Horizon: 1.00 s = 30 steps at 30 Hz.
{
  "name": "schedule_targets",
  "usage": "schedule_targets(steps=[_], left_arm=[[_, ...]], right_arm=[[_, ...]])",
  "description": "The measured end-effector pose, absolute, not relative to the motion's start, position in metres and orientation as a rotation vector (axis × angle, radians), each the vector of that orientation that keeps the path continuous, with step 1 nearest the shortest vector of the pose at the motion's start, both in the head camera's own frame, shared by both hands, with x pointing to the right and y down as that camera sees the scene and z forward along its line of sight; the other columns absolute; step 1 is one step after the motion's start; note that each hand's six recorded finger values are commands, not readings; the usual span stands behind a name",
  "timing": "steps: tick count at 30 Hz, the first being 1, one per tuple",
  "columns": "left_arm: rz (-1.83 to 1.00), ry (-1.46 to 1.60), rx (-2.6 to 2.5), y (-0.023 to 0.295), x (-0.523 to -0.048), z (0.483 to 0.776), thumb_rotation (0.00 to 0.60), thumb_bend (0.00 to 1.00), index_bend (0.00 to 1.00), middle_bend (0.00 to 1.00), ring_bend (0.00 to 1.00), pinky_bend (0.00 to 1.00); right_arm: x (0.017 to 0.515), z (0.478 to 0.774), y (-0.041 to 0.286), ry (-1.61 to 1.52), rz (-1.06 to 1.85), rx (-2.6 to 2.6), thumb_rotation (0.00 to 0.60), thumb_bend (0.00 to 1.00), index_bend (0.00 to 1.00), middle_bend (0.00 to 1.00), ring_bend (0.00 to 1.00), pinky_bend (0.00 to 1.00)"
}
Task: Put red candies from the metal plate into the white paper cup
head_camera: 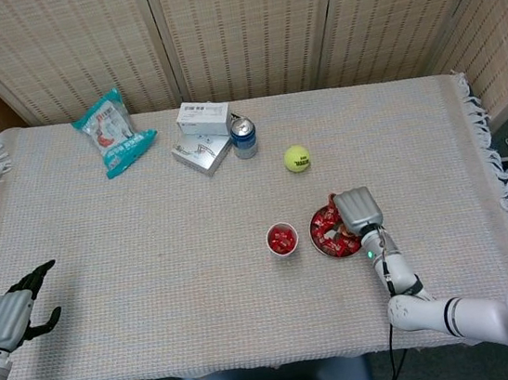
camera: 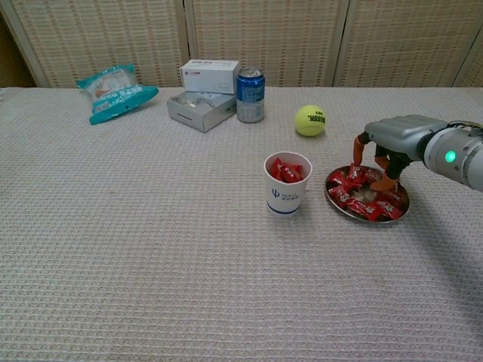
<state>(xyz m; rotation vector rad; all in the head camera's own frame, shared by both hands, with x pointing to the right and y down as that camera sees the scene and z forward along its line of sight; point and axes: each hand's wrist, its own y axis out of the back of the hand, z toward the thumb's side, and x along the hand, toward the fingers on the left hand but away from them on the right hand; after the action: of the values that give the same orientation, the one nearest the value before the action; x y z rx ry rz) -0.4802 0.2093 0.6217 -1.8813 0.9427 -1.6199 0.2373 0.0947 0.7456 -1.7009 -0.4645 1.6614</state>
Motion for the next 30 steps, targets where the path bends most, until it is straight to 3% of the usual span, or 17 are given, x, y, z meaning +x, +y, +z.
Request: schedule_targets(steps=[30], left_arm=[[-1.623, 0.946, -1.881, 0.208, -0.481, 0.622, 0.6, 0.45, 0.0, 0.09, 0.14, 0.25]], right_arm=[[0.223, 0.754, 0.098, -0.454, 1.652, -1.733, 0.6, 0.18, 0.42, 0.86, 0.79, 1.0]])
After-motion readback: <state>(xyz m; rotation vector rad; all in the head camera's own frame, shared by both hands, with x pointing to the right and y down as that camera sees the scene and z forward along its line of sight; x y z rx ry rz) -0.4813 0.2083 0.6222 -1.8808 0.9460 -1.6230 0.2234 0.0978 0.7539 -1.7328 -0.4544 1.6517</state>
